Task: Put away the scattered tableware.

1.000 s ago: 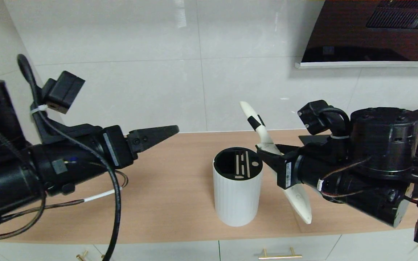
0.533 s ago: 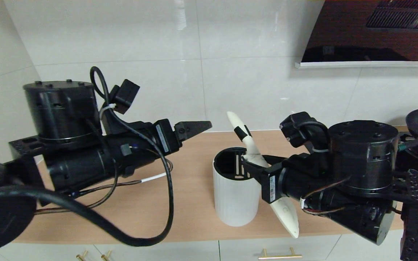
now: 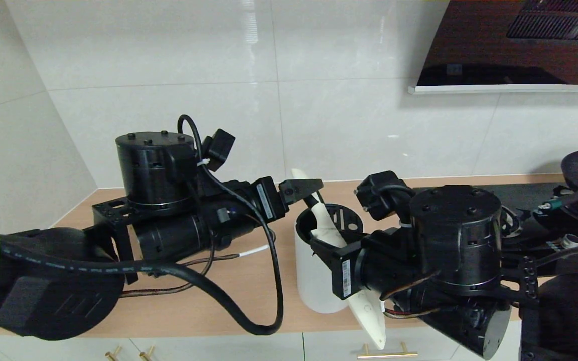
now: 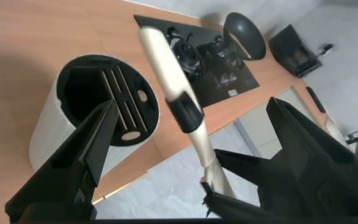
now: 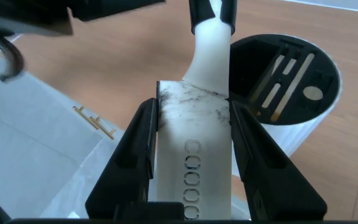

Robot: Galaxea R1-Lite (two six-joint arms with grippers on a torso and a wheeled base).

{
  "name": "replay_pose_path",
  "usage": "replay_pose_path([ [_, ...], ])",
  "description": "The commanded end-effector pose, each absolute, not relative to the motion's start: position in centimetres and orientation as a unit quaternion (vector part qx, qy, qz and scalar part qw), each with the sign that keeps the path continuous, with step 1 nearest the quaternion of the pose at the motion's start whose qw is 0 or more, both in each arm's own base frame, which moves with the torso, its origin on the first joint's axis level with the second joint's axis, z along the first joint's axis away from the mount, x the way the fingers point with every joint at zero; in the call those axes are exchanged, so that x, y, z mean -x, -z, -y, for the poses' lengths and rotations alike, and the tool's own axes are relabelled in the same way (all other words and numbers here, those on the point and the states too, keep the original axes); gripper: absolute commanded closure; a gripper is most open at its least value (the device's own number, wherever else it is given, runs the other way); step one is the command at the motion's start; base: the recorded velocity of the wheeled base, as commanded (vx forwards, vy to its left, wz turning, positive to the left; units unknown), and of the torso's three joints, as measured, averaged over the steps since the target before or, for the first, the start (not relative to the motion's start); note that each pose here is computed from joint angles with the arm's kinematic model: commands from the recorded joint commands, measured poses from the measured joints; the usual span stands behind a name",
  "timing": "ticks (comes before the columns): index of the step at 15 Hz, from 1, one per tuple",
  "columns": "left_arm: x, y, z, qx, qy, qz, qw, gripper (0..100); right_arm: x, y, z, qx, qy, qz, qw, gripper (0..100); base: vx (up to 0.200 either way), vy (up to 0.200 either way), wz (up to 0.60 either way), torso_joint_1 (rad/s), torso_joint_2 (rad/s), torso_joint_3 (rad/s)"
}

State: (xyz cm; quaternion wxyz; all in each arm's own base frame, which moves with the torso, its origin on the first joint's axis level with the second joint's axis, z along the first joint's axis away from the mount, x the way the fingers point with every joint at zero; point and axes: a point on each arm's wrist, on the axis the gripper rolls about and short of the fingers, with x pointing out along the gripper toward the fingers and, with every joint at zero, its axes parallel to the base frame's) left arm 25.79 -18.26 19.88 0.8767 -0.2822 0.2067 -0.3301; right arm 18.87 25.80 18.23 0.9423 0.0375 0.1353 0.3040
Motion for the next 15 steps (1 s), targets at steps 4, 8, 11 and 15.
replay_pose_path([
  [4, -25.97, -18.95, 19.06, 0.28, 0.329, -0.222, 0.874, 0, -18.85, -17.98, -26.1, -0.037, -0.306, -0.138, 0.941, 100, 0.0, 0.0, 0.0, 0.0, 0.0, 0.0],
  [8, -26.05, -18.77, 19.42, 0.288, 0.331, -0.223, 0.87, 0, -18.11, -18.17, -26.76, -0.047, -0.32, -0.137, 0.936, 100, 0.0, 0.0, 0.0, 0.0, 0.0, 0.0],
  [11, -26.26, -18.53, 19.59, 0.289, 0.325, -0.219, 0.874, 0, -18.12, -18.12, -26.79, -0.047, -0.32, -0.137, 0.936, 100, 0.0, 0.0, 0.0, 0.0, 0.0, 0.0],
  [15, -26.25, -18.48, 19.65, 0.288, 0.326, -0.22, 0.873, 100, -18.17, -17.97, -26.86, -0.046, -0.32, -0.139, 0.936, 100, 0.0, 0.0, 0.0, 0.0, 0.0, 0.0],
])
